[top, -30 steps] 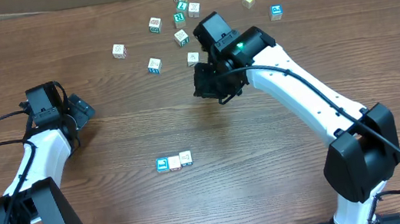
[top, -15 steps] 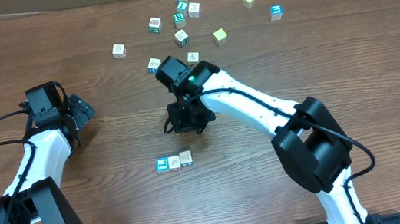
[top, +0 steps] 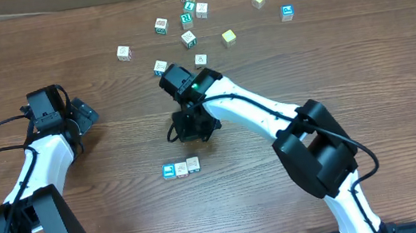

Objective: Form a horizontal line

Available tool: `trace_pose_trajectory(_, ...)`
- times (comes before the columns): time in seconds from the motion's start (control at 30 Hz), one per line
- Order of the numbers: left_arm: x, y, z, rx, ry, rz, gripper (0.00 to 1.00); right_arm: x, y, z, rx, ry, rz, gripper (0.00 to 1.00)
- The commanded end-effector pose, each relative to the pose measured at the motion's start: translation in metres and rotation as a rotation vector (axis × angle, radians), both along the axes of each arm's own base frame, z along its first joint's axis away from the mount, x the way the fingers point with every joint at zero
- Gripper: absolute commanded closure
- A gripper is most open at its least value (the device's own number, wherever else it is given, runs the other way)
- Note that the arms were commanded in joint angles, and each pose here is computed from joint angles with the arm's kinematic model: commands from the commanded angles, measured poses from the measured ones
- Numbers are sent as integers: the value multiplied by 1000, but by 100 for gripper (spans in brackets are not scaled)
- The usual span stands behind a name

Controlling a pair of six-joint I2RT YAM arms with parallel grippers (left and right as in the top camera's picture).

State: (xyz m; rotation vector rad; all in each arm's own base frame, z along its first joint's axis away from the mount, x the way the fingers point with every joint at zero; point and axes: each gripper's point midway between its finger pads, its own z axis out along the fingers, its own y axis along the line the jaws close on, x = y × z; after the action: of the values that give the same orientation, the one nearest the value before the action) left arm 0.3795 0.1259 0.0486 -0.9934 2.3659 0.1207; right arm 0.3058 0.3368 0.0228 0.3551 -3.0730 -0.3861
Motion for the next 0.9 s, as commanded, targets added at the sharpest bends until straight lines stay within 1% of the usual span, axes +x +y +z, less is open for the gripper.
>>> trace_pose_trajectory(0.0, 4, 3, 7, 17, -13, 3, 0, -9, 6, -11, -22, 13, 5, 96)
trace_pose_trajectory(0.3, 4, 3, 7, 17, -13, 3, 0, -21, 4, -11, -45, 50, 6, 96)
trace_pose_trajectory(0.43, 4, 3, 7, 17, -14, 4, 0, -27, 8, -10, -19, 83, 12, 96)
trace_pose_trajectory(0.87, 4, 3, 7, 17, -14, 4, 1, -34, 6, -9, -30, 116, -11, 96)
